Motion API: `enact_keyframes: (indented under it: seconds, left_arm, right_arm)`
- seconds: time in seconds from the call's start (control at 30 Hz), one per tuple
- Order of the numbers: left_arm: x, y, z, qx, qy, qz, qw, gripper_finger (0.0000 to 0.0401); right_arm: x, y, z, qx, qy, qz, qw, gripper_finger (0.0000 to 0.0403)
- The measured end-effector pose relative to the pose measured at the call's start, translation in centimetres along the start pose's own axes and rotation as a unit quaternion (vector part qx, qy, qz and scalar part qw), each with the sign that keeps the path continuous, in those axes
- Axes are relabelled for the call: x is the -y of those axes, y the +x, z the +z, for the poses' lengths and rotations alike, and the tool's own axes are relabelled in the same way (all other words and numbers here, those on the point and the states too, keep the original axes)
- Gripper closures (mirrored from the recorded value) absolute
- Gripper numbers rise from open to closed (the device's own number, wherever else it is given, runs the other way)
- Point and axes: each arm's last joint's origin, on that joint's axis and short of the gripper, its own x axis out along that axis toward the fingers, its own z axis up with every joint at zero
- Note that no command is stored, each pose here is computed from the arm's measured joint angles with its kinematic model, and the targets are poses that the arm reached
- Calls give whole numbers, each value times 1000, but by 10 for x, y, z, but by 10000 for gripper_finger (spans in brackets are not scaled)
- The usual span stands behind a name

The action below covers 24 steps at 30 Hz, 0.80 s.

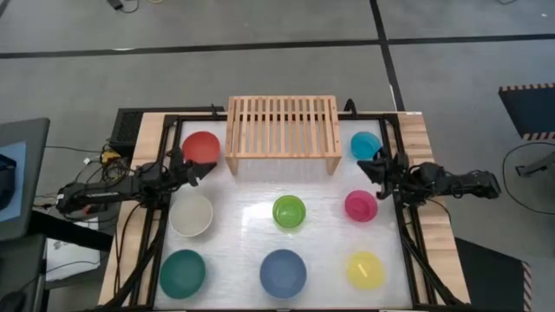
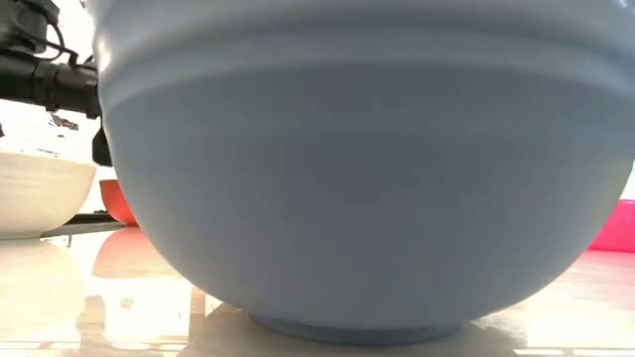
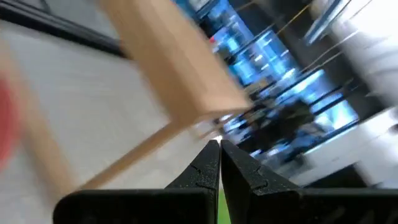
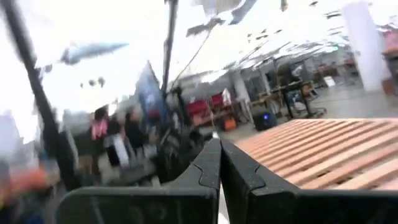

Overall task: Place and stack bowls onto a shelf
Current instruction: Put the small blue transparent bowl on the shelf

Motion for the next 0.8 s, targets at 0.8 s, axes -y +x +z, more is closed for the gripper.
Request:
enact_keyframes:
  seconds: [0.8]
  left_arm:
    - [128, 72, 40, -66, 184, -21, 981, 343]
  right_arm:
    - [-26, 74, 54, -115, 36, -188, 975, 320]
